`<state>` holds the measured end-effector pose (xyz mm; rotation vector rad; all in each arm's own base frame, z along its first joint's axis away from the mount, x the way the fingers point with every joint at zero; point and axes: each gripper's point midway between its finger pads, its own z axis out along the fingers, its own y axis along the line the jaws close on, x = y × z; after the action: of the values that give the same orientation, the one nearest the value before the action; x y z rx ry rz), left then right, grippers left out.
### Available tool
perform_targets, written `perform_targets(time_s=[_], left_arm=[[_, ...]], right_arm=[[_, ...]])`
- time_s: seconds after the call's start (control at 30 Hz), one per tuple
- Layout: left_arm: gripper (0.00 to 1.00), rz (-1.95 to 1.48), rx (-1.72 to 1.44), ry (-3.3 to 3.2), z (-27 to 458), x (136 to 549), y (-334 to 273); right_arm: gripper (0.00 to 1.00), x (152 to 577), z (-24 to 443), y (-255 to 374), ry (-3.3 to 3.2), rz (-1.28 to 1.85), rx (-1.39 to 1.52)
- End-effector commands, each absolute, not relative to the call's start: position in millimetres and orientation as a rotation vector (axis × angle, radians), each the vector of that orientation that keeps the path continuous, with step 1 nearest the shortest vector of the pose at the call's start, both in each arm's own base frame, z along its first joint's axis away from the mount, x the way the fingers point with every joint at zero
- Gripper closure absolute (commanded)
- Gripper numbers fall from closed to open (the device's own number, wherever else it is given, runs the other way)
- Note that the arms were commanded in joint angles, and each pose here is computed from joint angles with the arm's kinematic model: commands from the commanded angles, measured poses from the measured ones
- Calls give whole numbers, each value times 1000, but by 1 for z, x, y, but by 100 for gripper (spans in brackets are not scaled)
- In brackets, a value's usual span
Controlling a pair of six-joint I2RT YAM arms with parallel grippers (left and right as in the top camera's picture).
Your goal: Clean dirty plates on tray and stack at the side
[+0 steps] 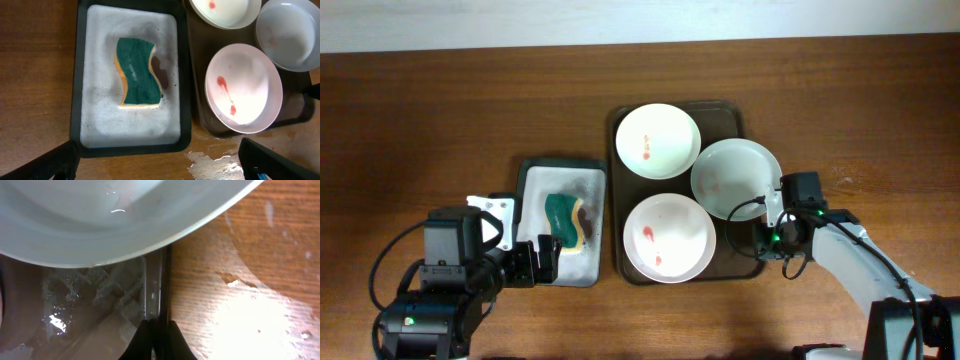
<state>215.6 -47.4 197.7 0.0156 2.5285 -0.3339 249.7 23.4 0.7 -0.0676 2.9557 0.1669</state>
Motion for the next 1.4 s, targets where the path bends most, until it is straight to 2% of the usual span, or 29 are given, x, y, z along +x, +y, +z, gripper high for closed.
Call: perform_targets(time_s=[0.0, 0.03, 0.07, 0.13, 0.2, 0.23, 0.27, 0.33, 0.37, 0.4, 0.47, 0.53, 0.6, 0.63, 0.7, 0.77, 0.83, 0.87, 0.93, 1.0, 1.1, 1.17, 1.3, 1.37], left_arm=[[0, -323, 22, 2502, 205, 218, -46], [0, -323, 22, 2502, 206, 218, -46], [0, -323, 22, 2501, 206, 218, -46], [0, -322, 21, 2502, 205, 218, -46], [0, -322, 24, 2488, 207, 221, -46], [0, -318, 36, 2476, 209, 223, -46], [0, -304, 74, 2463, 211, 225, -46], [0, -294, 84, 2461, 210, 227, -46], [0, -251, 67, 2478, 206, 230, -40], [0, -217, 53, 2499, 200, 235, -35], [9, -197, -21, 2571, 181, 249, -31], [13, -207, -86, 2658, 157, 262, -32], [28, -177, -72, 2769, 122, 276, -36], [32, -179, -100, 2808, 106, 283, -41], [34, -168, -193, 2851, 73, 303, -51], [35, -48, -252, 2896, 42, 311, -46], [38, -59, -229, 2914, 22, 319, -52], [48, -58, -203, 2925, 8, 323, -58], [80, -51, -186, 2957, -7, 322, -62], [100, -43, -186, 2965, -13, 322, -61], [100, -52, -129, 2929, 16, 336, -64], [100, -55, -86, 2908, 46, 345, -66], [100, -179, 35, 2851, 112, 350, -82], [100, -384, 99, 2796, 139, 343, -112]], right_arm=[[96, 228, -10, -5, 3041, -90, -94], [96, 228, -10, -5, 3040, -90, -94], [85, 230, -9, -4, 3034, -79, -87], [83, 239, 0, 5, 2996, -3, -110], [76, 258, 32, 18, 2891, 99, -129], [67, 268, 57, 27, 2812, 159, -158], [50, 275, 96, 35, 2703, 218, -175], [3, 269, 143, 43, 2588, 265, -196], [1, 258, 165, 59, 2516, 390, -216], [1, 251, 177, 71, 2478, 492, -205], [1, 235, 203, 99, 2399, 749, -192], [1, 229, 215, 115, 2361, 907, -186], [1, 231, 215, 117, 2370, 948, -153], [1, 232, 212, 117, 2385, 959, -132], [2, 233, 198, 121, 2454, 981, -119], [11, 226, 173, 128, 2588, 957, -133], [16, 217, 146, 131, 2727, 841, -168], [20, 213, 127, 131, 2816, 720, -217], [24, 213, 111, 134, 2868, 609, -287], [24, 214, 102, 133, 2893, 539, -315], [27, 215, 98, 128, 2913, 495, -285], [28, 220, 93, 111, 2939, 354, -116], [30, 222, 76, 109, 3000, 317, -96], [39, 225, 50, 114, 3077, 318, -90]])
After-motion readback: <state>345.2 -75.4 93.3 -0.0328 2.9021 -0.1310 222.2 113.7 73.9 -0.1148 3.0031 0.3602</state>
